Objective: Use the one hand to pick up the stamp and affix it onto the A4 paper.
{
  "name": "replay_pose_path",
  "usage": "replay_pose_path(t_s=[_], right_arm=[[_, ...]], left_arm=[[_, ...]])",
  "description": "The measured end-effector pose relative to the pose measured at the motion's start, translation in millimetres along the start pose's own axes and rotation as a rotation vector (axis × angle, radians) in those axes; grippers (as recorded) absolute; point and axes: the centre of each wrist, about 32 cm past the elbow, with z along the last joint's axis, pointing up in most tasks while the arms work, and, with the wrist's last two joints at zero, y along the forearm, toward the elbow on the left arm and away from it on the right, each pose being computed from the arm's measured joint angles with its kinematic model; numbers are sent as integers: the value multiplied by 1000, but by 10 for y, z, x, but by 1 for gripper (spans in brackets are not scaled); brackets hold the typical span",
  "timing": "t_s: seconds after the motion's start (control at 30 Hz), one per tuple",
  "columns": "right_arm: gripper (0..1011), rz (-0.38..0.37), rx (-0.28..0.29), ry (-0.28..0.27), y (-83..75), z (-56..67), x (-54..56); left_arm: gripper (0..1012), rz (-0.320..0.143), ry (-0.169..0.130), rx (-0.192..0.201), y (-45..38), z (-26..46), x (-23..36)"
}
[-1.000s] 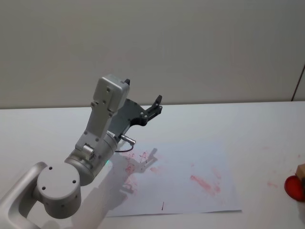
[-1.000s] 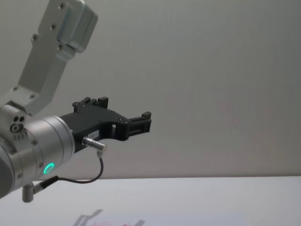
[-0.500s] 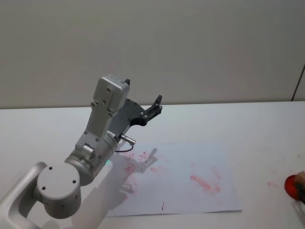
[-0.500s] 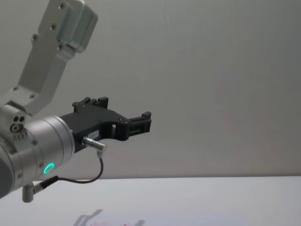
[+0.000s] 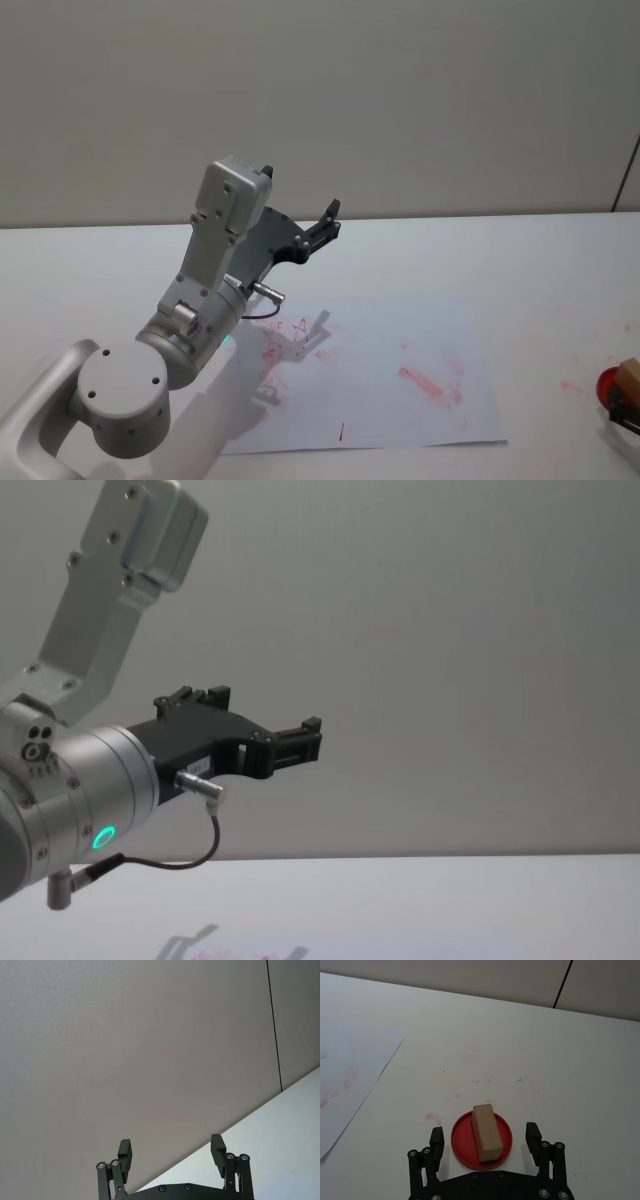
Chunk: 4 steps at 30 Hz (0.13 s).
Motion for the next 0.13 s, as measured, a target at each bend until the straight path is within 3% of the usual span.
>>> replay_pose_path(t_s=[0.13], right_arm=[[1001,0,0,0,-1,-1,0]], left_arm=[[1001,0,0,0,0,0,0]])
